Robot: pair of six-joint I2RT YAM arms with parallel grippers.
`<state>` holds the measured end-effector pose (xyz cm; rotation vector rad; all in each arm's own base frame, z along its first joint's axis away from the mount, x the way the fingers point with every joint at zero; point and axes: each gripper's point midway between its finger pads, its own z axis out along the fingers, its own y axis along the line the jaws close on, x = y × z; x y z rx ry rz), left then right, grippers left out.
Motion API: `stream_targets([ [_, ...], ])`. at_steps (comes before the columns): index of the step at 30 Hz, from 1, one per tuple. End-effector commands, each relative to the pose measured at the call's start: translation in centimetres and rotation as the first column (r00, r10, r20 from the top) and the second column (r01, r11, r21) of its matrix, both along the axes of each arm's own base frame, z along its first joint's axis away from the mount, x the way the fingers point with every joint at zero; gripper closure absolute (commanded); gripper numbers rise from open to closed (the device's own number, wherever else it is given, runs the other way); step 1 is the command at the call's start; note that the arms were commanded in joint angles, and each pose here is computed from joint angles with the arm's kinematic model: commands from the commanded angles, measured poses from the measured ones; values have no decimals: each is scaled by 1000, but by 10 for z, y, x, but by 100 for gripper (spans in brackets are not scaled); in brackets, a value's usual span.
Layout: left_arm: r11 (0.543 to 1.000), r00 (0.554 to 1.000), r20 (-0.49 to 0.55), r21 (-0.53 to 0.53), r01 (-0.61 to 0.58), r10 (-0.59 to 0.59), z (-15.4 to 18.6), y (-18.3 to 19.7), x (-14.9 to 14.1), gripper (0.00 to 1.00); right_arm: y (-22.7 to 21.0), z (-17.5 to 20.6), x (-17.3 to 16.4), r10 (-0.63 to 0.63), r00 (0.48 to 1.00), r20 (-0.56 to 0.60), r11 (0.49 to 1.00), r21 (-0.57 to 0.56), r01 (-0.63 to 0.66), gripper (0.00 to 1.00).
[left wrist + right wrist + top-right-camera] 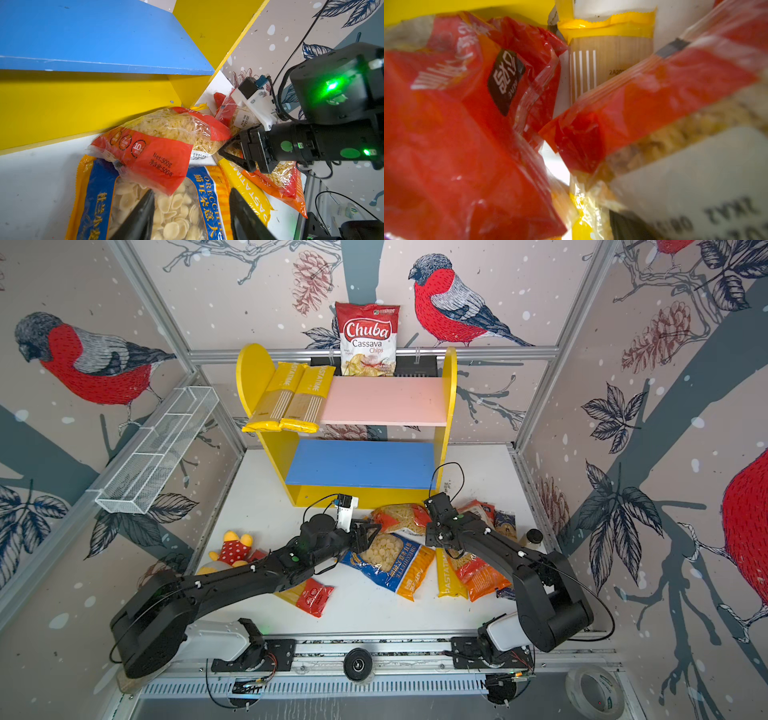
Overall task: Arrange pasta packages on shelves
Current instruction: Rotate the pasta bag, then pick up the pasta bag from the middle-right of the table.
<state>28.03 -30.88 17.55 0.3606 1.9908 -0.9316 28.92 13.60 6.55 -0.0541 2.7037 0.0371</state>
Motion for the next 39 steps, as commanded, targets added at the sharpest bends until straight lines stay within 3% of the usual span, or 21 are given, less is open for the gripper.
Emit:
stream_targets([
  [1,1000,999,29,-22,14,-14,7,-6,2,43,-8,0,-18,-62,998,5,993,-99,62,44],
  [7,999,999,31,-44,24,-23,8,-9,1,43,-8,8,-64,-155,988,20,982,-107,156,45],
  [14,997,998,26,-47,66,-65,4,-18,0,43,-13,-29,-127,-205,970,-130,979,-52,199,44],
  [19,996,997,25,-60,73,-72,6,-19,-1,43,-18,-43,-121,-220,967,-124,975,-40,217,34],
  [23,996,998,24,-64,65,-64,10,-15,-4,43,-26,-58,-112,-226,965,-134,973,-70,218,32],
  [25,996,998,27,-63,56,-55,11,-12,-6,43,-28,-64,-110,-222,965,-142,974,-66,215,37],
  [28,997,999,27,-59,42,-41,11,-7,-7,43,-27,-68,-109,-223,963,-151,975,-46,218,53],
  [32,997,999,5,-69,33,-32,16,-9,-5,43,-17,-49,-100,-197,974,-116,980,1,198,73],
  [39,996,996,-55,-59,71,-74,30,-22,1,43,39,41,-73,-47,998,38,961,276,35,82],
])
